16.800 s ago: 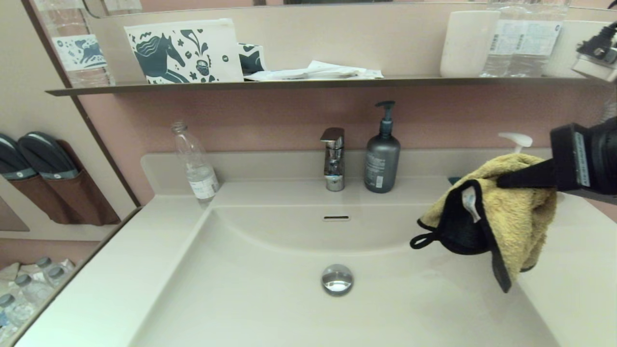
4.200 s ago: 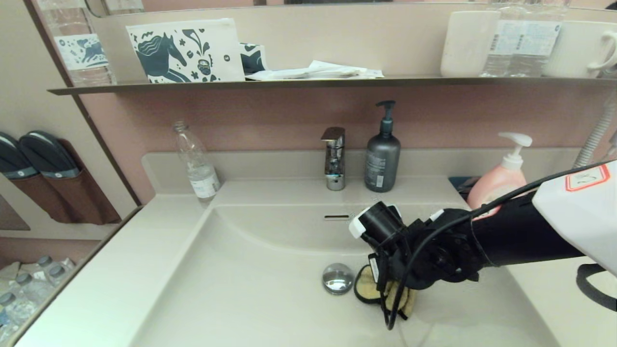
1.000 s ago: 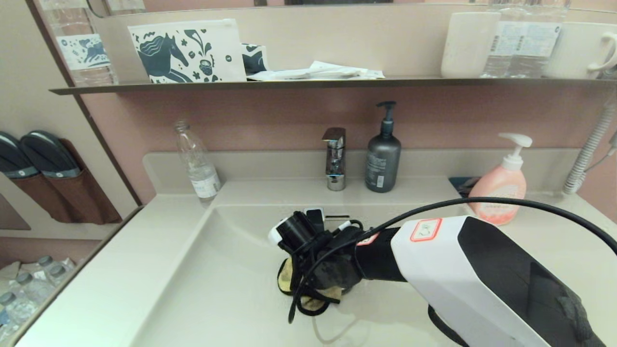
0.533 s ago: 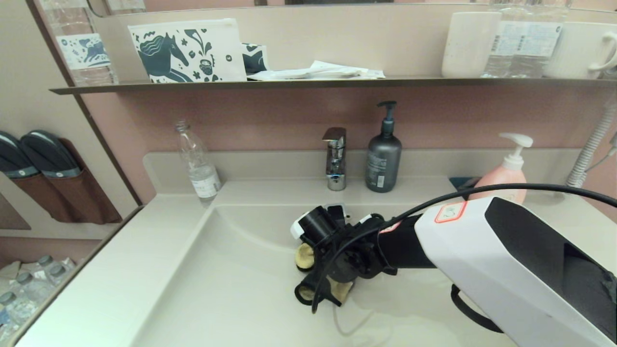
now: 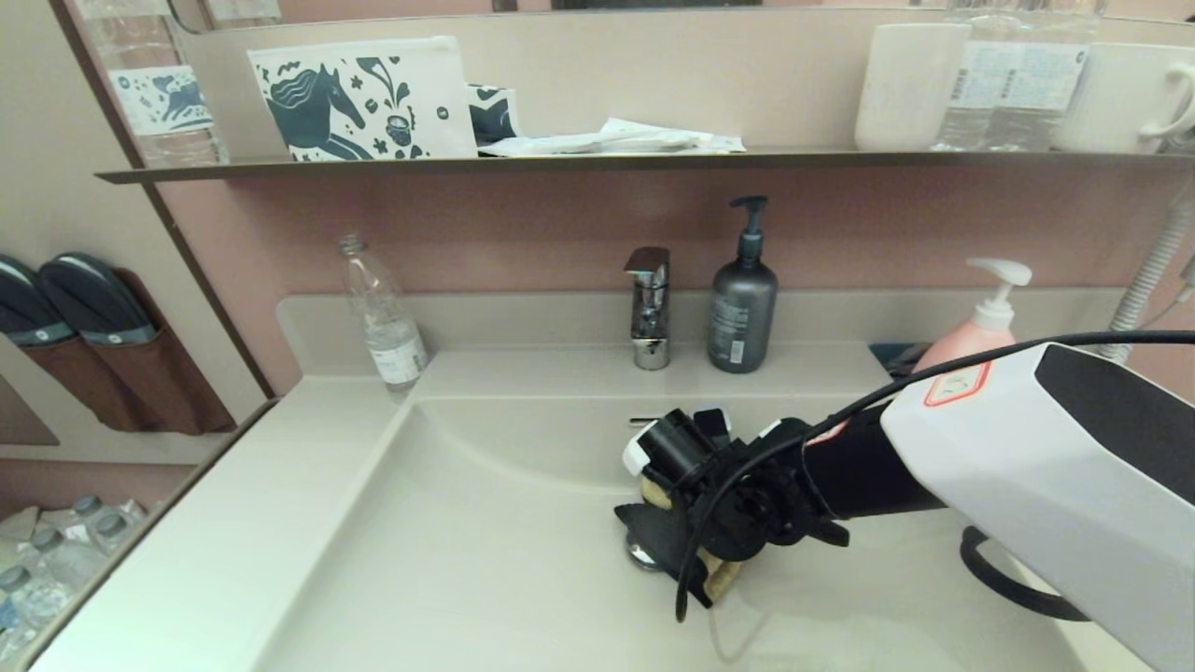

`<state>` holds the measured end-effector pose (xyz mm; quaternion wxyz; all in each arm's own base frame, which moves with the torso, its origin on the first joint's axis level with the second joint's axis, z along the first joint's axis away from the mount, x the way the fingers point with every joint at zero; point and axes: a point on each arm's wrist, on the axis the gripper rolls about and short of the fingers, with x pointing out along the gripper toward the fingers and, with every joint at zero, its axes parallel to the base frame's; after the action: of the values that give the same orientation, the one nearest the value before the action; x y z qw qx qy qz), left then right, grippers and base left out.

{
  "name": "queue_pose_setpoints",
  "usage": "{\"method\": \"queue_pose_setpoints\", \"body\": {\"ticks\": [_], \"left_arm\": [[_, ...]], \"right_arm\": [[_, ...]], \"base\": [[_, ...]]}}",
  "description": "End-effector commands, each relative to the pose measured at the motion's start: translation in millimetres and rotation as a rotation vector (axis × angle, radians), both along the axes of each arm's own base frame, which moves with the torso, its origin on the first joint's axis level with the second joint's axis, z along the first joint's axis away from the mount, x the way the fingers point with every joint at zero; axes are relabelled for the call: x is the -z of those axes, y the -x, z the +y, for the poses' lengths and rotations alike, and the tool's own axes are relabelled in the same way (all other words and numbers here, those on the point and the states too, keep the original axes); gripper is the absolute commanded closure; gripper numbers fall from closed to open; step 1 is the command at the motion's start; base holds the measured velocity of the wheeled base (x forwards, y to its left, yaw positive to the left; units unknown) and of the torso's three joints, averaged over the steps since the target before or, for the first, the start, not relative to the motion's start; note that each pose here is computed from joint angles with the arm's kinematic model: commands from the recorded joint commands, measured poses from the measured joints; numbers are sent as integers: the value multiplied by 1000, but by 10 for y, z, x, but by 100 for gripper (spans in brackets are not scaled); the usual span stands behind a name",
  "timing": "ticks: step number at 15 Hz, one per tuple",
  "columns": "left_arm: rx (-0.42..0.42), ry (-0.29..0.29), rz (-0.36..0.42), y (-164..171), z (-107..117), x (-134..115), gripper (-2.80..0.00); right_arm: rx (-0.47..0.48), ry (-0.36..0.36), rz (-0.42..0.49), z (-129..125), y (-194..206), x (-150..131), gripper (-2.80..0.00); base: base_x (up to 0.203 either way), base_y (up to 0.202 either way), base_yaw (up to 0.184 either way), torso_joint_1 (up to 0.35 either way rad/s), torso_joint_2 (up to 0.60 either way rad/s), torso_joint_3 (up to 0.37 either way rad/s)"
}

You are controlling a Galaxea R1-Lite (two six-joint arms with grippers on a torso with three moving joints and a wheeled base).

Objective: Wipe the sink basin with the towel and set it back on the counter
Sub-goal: Wipe the sink

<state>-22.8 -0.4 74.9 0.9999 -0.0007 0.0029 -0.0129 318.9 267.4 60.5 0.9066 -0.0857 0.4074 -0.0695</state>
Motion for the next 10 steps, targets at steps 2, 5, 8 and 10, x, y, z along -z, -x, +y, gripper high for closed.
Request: {"method": "queue_pose_setpoints", "body": {"ticks": [2,5,8,10], "left_arm": [[0,0,2,-1,0,0,0],[0,0,0,0,0,0,0],[0,0,1,0,0,0,0],[0,0,0,0,0,0,0]], "right_arm": [[26,16,14,-200,75,-84,0],[22,74,82,-300,230,-36,0],[-11,115,135,-328,445,4,0],[-41,128,159,-259,631,86,0]], "base": [[0,0,0,0,0,0],[0,0,0,0,0,0],[0,0,0,0,0,0],[0,0,0,0,0,0]]}}
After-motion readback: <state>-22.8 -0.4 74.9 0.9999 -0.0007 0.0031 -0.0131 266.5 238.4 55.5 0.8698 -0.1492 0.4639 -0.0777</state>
